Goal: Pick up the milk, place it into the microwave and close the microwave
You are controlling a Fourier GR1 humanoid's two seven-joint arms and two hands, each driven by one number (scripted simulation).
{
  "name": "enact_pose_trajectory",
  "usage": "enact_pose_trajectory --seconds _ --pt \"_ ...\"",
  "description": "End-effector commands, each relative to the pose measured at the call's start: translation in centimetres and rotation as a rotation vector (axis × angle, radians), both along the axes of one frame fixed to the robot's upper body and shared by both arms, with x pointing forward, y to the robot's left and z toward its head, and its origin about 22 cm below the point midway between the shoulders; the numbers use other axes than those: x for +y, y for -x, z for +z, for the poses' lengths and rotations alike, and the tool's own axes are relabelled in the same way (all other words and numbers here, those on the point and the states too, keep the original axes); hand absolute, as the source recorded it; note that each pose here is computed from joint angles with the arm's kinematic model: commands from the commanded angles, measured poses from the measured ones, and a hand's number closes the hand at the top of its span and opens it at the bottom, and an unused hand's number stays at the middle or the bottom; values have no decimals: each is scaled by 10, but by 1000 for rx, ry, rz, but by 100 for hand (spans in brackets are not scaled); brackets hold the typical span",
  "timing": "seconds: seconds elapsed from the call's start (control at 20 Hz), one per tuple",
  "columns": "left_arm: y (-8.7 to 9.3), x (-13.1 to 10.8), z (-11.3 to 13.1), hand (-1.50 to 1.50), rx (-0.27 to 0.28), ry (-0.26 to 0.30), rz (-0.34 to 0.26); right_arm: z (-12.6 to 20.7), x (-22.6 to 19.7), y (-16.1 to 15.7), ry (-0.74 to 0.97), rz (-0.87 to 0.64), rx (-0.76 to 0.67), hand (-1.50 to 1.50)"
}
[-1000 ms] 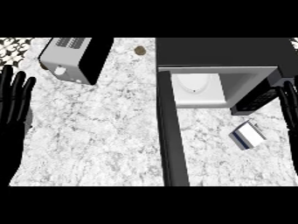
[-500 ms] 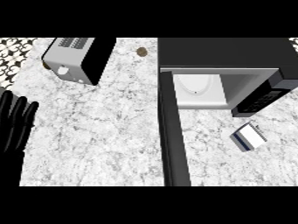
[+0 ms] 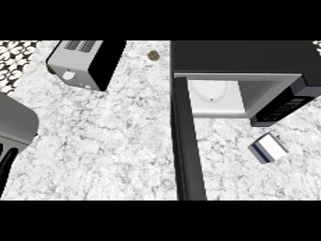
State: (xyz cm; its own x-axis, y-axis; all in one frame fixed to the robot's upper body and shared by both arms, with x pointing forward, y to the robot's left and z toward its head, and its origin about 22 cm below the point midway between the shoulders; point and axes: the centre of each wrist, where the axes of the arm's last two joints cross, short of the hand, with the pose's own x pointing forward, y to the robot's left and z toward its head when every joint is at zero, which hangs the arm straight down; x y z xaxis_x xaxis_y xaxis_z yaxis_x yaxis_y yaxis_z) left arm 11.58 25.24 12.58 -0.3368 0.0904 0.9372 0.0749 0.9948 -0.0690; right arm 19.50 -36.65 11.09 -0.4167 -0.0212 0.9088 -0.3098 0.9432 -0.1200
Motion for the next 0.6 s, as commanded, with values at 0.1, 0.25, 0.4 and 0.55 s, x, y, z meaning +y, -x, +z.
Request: enact_pose_trajectory --seconds 0.1,0.25,0.4,0.55 --pt "37 -1 14 -150 -45 48 -25 -29 2 -5 62 -42 29 -150" --pt "45 9 14 -150 -46 17 -30 -41 -7 -4 34 -88 87 -150" --pt "48 2 9 -150 -51 49 -30 -64 1 -12 51 -143 92 -150" --pt "57 13 15 -150 -66 21 -39 -82 -26 -18 69 -200 131 -150"
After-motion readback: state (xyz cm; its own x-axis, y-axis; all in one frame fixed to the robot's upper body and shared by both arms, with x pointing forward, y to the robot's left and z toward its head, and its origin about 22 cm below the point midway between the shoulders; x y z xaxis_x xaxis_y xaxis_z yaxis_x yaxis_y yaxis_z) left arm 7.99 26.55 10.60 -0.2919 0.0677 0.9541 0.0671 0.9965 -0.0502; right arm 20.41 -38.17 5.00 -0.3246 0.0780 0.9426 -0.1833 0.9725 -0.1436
